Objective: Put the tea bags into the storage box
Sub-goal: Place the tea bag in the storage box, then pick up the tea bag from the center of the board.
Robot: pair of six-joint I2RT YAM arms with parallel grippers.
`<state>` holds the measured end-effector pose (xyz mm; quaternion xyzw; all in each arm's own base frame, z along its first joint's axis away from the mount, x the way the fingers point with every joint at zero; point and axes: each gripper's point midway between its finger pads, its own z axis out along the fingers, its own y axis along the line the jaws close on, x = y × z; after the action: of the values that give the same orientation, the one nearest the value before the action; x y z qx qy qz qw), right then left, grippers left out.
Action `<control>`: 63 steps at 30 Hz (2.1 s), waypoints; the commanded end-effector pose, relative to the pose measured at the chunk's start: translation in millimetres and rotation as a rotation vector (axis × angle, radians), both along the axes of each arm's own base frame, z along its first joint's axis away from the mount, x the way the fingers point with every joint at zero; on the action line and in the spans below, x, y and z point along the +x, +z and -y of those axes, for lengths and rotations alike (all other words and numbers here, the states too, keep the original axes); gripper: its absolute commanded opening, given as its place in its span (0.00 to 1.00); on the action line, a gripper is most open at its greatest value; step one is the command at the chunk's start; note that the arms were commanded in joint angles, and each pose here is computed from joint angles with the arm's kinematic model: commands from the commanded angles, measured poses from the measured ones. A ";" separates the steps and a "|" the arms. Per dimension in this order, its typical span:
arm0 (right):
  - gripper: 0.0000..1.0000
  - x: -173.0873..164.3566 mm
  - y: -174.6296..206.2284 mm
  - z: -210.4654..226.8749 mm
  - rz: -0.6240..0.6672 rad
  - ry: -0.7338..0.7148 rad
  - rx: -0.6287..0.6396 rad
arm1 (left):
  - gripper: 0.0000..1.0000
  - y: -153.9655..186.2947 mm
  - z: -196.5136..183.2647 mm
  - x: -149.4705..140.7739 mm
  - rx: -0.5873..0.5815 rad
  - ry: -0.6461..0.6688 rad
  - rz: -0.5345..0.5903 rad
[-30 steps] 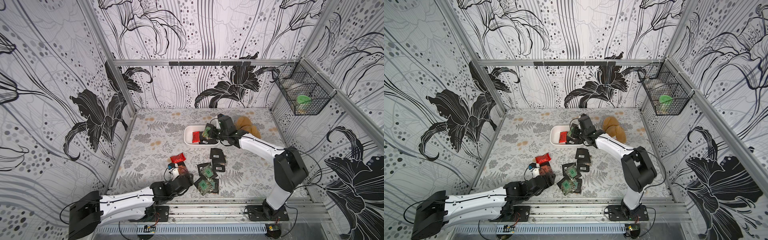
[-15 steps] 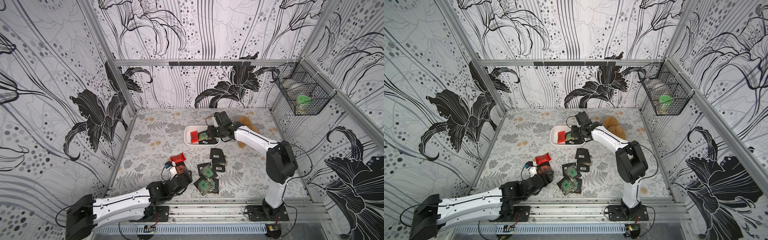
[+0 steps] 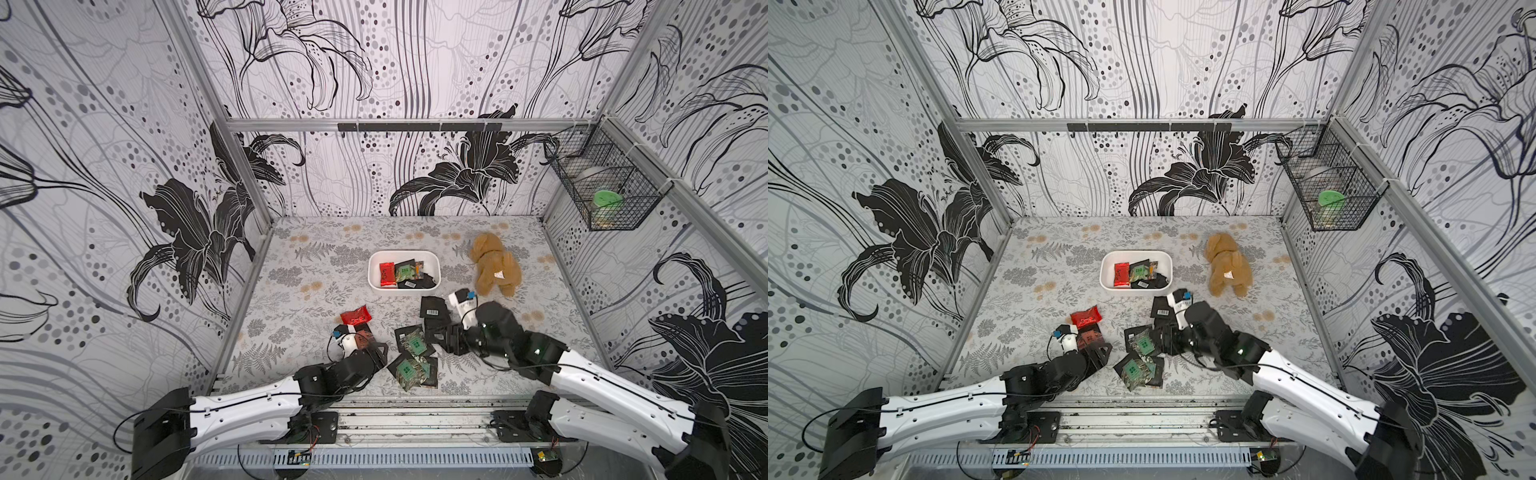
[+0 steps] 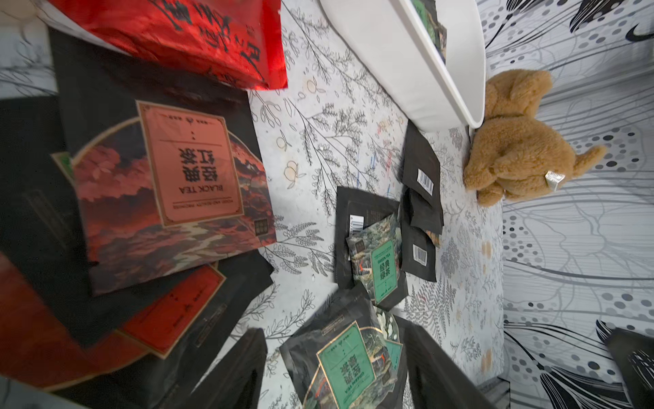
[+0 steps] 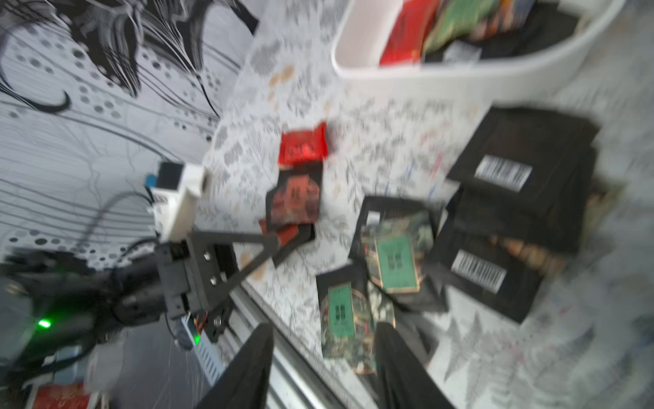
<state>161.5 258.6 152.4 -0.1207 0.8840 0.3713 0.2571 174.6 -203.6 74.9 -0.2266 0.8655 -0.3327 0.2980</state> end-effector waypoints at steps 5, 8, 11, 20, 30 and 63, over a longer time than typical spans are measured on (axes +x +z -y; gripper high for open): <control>0.26 -28.4 -51.6 -12.1 -0.115 -0.089 -0.027 | 0.63 -1.4 34.9 -10.0 -0.075 -0.124 -0.058; 0.21 -30.7 -61.2 -20.1 -0.098 -0.089 -0.117 | 0.62 -7.5 38.9 -13.7 -0.079 -0.142 -0.082; 0.18 -29.9 -66.1 -32.4 -0.093 -0.071 -0.168 | 0.61 -14.1 37.7 -15.5 -0.090 -0.126 -0.107; 0.10 -19.9 -88.6 -42.7 -0.092 -0.085 -0.300 | 0.60 -24.4 34.4 -21.9 -0.098 -0.117 -0.147; 0.03 -20.4 -127.6 -33.8 -0.143 -0.109 -0.449 | 0.59 -39.5 33.5 -31.2 -0.050 -0.140 -0.190; 0.00 -23.6 -145.7 -38.4 -0.161 -0.097 -0.501 | 0.44 -31.9 78.7 -41.9 -0.174 -0.267 -0.176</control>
<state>147.9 310.6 25.4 -0.1046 0.9607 0.1727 0.1904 132.1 -268.5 30.2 -0.1817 0.8869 -0.3971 0.1508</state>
